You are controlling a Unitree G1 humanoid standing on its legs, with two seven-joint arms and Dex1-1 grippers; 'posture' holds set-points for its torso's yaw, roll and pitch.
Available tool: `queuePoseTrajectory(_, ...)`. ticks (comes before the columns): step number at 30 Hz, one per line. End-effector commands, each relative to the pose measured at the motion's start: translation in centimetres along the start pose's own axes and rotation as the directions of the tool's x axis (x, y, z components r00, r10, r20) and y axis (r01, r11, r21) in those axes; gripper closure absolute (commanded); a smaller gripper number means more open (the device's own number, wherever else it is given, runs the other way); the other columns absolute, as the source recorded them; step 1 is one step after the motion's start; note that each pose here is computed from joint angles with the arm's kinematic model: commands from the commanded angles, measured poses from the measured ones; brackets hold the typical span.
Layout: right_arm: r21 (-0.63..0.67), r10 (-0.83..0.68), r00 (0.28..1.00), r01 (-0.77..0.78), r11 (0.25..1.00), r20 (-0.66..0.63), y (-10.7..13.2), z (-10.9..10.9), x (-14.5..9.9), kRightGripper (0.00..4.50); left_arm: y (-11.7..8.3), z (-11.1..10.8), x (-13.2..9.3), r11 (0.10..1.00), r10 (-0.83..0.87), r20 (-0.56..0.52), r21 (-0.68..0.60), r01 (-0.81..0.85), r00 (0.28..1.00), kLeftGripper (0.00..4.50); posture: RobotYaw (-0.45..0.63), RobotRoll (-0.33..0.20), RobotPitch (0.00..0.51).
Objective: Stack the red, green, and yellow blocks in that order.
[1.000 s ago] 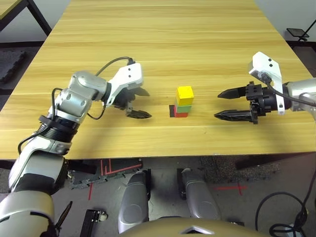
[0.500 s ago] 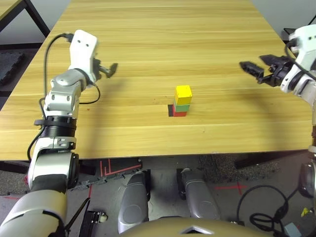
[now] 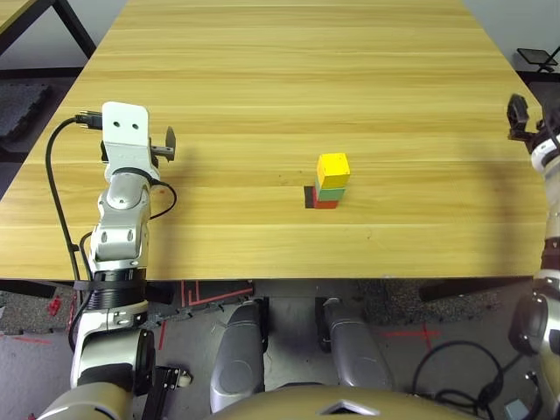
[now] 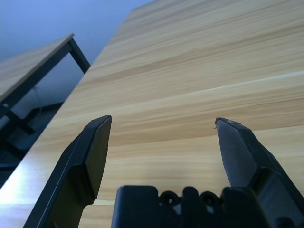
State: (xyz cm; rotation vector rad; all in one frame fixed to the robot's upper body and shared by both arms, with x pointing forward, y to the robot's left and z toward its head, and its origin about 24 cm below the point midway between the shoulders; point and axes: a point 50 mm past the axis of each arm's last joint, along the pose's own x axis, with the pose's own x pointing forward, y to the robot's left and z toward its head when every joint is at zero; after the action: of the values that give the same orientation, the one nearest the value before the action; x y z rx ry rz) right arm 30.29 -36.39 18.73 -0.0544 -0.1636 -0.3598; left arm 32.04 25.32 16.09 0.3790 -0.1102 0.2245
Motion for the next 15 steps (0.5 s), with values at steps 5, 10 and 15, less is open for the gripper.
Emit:
queuePoseTrajectory(5,-0.005,-0.074,0.996,0.074,0.997,-0.04,-2.5,-1.6,-2.0,0.0,-1.8,-0.5,0.8,0.999,-0.051,-0.003,-0.015,0.051,0.999,0.05,0.08,0.032,0.29)
queuePoseTrajectory(10,-0.013,-0.053,0.998,0.053,0.999,-0.041,-2.5,-1.1,-2.1,0.0,-2.5,-0.6,0.4,0.998,-0.052,-0.005,-0.044,0.052,0.999,0.05,0.07,0.016,0.288)
queuePoseTrajectory(15,-0.009,-0.028,0.999,0.028,1.0,-0.027,-1.9,-0.3,-0.9,0.0,-2.6,-1.3,-0.1,0.998,-0.018,-0.017,-0.06,0.017,1.0,0.05,0.1,0.005,0.27)
